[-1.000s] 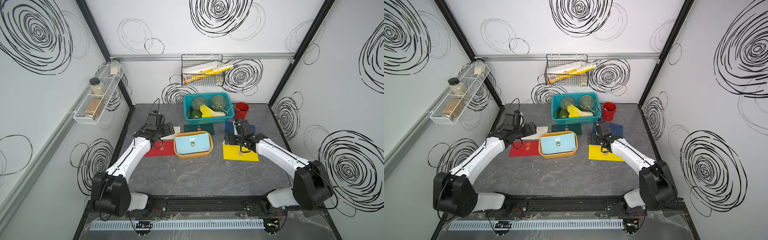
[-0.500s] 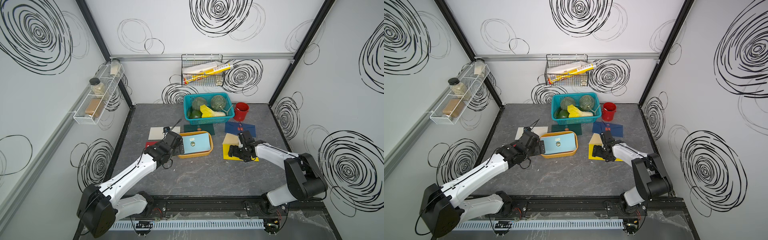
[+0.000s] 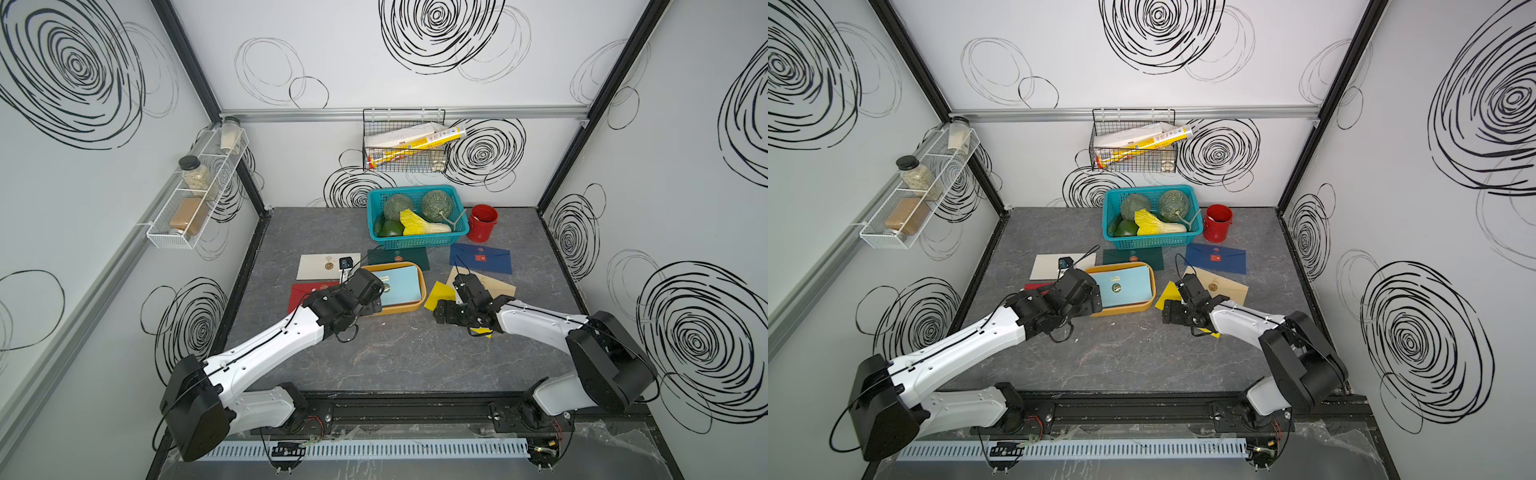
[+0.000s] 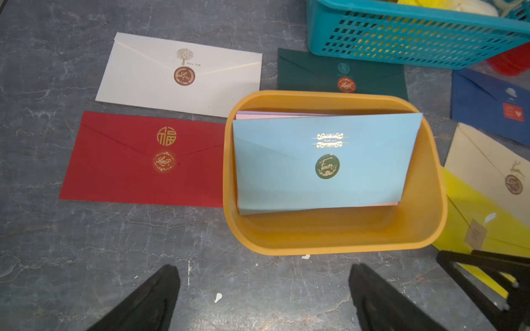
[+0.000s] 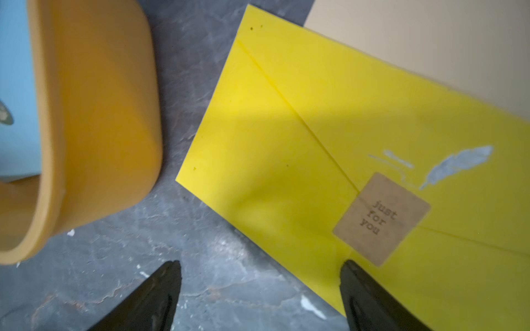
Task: Put the sealed envelopes into the storage box
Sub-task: Pick up the envelope from the center of the board.
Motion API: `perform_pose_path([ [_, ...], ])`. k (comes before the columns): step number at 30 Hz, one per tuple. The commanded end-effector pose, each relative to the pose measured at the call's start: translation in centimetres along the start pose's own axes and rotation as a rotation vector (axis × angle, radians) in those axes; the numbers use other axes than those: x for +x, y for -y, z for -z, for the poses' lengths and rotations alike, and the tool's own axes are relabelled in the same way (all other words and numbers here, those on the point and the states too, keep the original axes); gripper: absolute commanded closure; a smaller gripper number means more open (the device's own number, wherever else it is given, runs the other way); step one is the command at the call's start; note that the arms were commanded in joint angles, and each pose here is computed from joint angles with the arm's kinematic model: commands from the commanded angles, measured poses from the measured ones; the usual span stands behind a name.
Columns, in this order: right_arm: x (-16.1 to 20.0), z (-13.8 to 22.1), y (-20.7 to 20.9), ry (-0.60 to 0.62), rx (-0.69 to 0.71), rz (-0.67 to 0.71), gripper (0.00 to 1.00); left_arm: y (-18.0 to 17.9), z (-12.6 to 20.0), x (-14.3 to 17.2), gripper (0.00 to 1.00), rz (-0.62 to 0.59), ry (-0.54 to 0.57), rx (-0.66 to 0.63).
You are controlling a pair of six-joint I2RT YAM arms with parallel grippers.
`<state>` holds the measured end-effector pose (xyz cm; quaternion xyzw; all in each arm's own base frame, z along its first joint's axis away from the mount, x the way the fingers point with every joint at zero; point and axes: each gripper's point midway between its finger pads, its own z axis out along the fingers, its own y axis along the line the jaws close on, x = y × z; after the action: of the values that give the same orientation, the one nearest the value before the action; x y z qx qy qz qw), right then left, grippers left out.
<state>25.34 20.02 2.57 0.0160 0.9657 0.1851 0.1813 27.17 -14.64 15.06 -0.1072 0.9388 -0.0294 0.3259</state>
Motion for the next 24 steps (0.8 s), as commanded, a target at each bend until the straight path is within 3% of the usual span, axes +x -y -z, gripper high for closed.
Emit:
perform_pose_path([
  [1,8.5,-0.5,3.5,-0.265,0.106,-0.112,0.1,-0.5,-0.1,0.5,0.01,0.054,-0.012,-0.018],
  [9,12.2,1.5,3.4,-0.312,0.102,-0.048,0.1,0.1,0.3,0.6,0.01,0.075,-0.014,0.03],
  [12,10.0,3.2,2.2,-0.244,0.098,-0.047,0.1,1.8,0.8,0.8,0.01,0.055,-0.029,0.078],
  [16,5.4,5.3,1.5,-0.103,0.111,-0.082,0.09,7.3,1.6,3.2,0.01,-0.048,-0.09,0.2],
  [21,1.3,6.2,5.6,0.003,0.138,-0.252,0.08,11.3,1.3,6.3,0.01,-0.129,-0.141,0.232],
  [24,1.4,5.7,8.5,-0.011,0.206,-0.311,0.07,12.1,1.1,6.8,0.01,-0.128,-0.149,0.233],
])
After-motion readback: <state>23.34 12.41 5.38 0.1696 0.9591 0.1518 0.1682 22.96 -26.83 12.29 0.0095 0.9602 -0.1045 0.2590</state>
